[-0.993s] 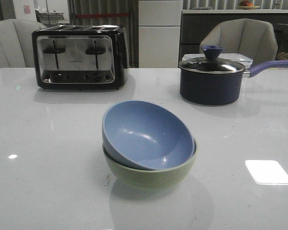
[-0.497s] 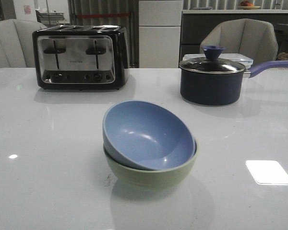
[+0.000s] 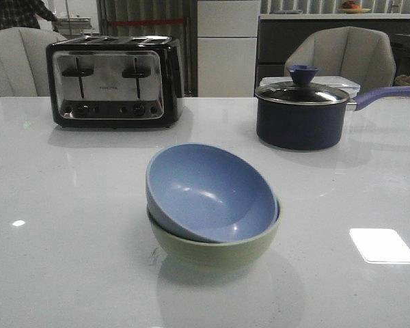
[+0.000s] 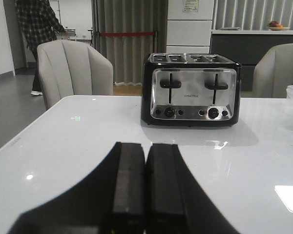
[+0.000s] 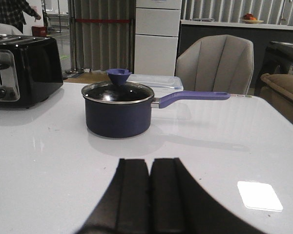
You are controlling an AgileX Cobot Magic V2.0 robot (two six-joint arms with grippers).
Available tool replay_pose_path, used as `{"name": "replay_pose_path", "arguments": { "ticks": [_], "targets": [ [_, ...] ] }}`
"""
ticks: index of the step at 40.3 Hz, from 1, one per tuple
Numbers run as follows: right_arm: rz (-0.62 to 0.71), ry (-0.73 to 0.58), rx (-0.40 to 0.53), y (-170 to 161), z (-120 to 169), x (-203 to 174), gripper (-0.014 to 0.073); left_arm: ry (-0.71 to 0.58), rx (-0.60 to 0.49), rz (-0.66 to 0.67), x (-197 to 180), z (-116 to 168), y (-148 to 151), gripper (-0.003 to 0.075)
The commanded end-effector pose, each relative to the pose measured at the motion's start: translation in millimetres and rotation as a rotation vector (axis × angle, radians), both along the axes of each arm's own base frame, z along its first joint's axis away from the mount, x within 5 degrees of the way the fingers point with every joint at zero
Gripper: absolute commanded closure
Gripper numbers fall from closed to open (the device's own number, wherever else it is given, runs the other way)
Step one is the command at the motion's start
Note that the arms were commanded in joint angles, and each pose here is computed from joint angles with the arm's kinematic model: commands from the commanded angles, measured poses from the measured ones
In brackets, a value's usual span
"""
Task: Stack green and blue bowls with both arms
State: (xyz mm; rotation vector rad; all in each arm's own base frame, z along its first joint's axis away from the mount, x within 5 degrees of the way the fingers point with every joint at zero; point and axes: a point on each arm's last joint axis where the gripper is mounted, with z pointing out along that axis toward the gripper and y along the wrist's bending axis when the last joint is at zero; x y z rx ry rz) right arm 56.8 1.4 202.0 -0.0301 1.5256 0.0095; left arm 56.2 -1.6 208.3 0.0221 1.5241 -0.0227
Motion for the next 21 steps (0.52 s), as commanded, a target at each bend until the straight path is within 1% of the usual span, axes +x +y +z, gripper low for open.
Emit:
{"name": "replay_pose_path", "arguments": {
  "ticks": [1,21],
  "targets": [
    [0.003,-0.113,0.014,0.1,10.4,-2.7,0.0541,-0.105,-0.012,-0.001,-2.2,7.8,0.1,0.0627],
    [0.003,-0.110,0.019,0.1,10.2,-2.7,0.0541,-0.105,-0.012,-0.001,-2.2,7.8,0.1,0.0627]
  ]
}}
